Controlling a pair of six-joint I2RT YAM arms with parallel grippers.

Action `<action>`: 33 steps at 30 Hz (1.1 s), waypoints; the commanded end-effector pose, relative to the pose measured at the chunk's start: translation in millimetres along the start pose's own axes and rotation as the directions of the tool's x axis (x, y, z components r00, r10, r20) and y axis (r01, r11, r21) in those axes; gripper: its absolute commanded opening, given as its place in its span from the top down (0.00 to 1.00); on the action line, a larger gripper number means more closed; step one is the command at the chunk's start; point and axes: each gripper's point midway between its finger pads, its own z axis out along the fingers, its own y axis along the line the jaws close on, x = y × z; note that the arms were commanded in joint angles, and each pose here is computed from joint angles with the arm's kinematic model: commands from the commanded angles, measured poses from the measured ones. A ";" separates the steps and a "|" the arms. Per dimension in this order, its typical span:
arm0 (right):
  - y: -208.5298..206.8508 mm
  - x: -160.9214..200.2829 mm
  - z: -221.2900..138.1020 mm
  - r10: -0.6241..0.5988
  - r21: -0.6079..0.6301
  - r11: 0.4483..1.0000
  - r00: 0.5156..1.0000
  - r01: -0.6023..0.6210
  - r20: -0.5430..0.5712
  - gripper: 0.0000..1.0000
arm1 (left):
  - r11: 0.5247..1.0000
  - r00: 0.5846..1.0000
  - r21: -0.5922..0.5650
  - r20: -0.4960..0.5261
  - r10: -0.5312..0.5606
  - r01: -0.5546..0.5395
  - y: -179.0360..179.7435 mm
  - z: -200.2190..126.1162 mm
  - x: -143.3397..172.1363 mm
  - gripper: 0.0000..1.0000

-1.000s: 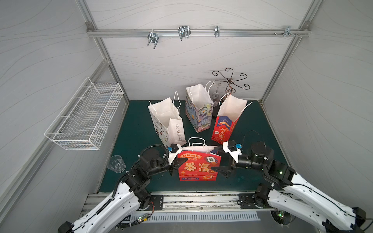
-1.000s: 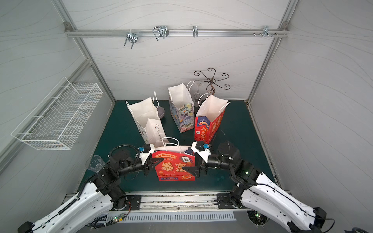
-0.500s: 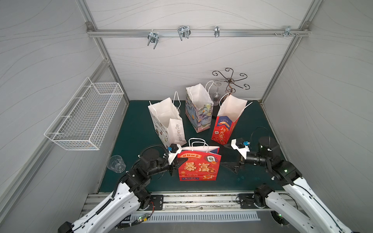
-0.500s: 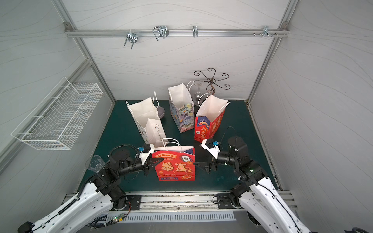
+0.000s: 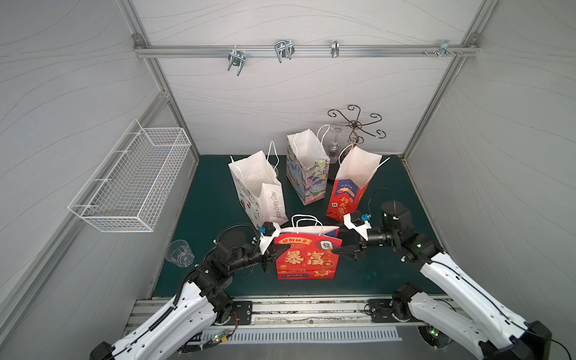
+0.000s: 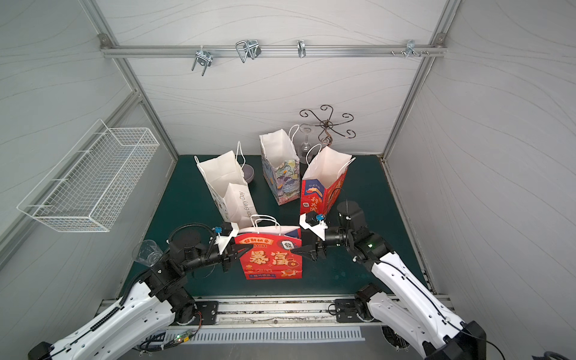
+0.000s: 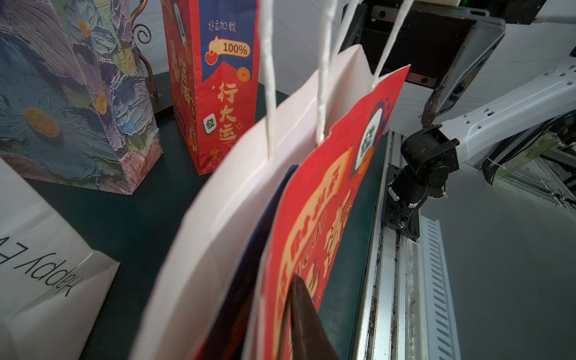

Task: Put away the paper bag
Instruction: Press the paper bag at the center of the board, then pick up the paper bag from the center of the board.

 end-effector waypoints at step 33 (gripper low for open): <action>31.4 -54.2 -25.6 -0.101 -0.083 0.992 0.995 0.099 -0.017 1.00 | 0.957 0.952 -0.031 0.097 0.291 -0.289 -36.7 -60.3 -103.7 0.01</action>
